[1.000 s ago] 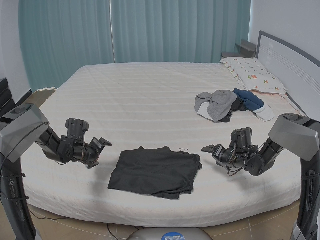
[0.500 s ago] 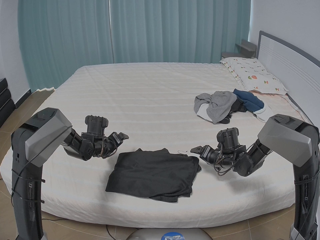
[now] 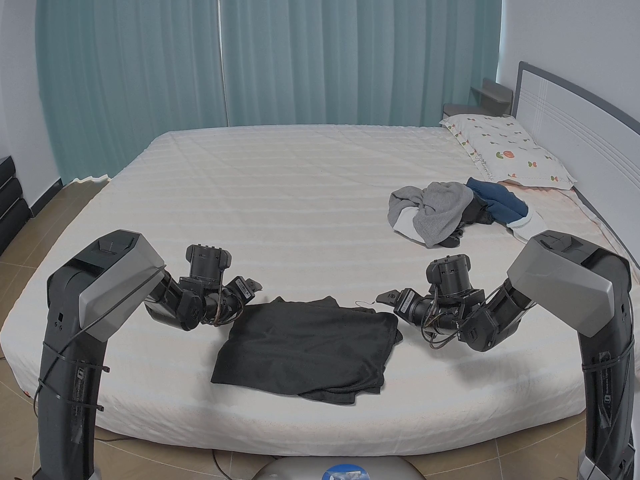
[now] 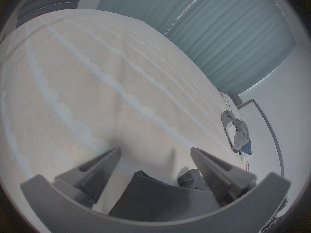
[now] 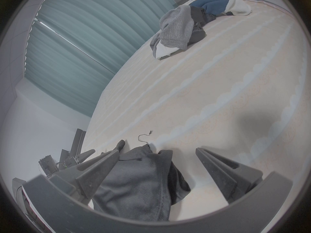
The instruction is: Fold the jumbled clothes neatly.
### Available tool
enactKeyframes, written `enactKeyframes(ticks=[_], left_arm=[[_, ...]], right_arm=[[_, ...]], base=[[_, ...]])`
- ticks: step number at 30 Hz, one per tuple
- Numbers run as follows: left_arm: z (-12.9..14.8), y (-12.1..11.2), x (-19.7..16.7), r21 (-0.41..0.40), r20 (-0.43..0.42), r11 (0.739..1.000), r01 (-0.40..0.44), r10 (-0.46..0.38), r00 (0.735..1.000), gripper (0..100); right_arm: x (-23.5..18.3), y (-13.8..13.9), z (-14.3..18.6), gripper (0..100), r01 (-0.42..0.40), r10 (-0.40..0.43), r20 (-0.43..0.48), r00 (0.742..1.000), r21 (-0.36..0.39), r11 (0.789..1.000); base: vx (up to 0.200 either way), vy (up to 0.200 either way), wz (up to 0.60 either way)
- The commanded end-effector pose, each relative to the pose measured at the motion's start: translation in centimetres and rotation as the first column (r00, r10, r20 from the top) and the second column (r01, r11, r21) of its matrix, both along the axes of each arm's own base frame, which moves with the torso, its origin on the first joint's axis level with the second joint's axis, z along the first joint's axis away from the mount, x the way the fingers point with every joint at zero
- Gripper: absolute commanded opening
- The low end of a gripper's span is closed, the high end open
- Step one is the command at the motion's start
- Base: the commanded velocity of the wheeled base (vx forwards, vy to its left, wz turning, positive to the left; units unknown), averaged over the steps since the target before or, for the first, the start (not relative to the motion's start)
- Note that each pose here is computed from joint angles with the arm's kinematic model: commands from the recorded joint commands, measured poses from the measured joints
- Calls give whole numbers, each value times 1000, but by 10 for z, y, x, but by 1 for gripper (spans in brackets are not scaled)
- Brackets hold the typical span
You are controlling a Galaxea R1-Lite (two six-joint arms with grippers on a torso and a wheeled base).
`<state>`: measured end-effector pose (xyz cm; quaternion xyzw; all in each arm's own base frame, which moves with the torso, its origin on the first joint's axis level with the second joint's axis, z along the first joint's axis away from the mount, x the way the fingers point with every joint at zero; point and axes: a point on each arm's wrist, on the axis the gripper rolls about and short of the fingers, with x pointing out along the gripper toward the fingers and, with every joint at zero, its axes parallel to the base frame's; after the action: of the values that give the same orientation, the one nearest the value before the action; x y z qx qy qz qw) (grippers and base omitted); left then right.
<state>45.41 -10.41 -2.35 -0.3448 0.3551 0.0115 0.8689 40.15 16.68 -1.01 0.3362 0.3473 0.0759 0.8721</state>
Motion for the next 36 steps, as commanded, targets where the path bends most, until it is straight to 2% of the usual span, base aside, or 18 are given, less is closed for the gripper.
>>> enactKeyframes(ticks=[1,6,13,20,27,28,36], left_arm=[[-4,-2,-2,0,-16,1000,3,-3,1000,0],[-3,-6,-10,18,-28,1000,3,-3,1000,0],[-1,1,-8,82,-2,992,-99,99,995,0],[2,0,-9,52,-6,991,-127,127,992,0],[1,1,-9,58,-7,989,-138,138,990,0],[1,1,-9,55,-8,989,-141,141,990,0],[0,4,-8,52,-8,987,-154,155,988,0]], right_arm=[[2,0,-4,100,1,-1,-5,1000,-1,1000],[6,1,-10,100,4,-4,-6,1000,-3,1000],[9,3,-7,100,4,-4,10,1000,-1,1000],[12,8,-7,100,-10,10,10,1000,-14,1000],[14,30,-23,100,-60,61,14,998,-27,998],[15,33,-25,0,-65,65,16,998,-27,998],[32,40,-22,0,-7,11,86,996,-42,999]], base=[[0,0,0],[0,0,0],[0,0,0],[0,0,0],[0,0,0],[0,0,0],[0,0,0]])
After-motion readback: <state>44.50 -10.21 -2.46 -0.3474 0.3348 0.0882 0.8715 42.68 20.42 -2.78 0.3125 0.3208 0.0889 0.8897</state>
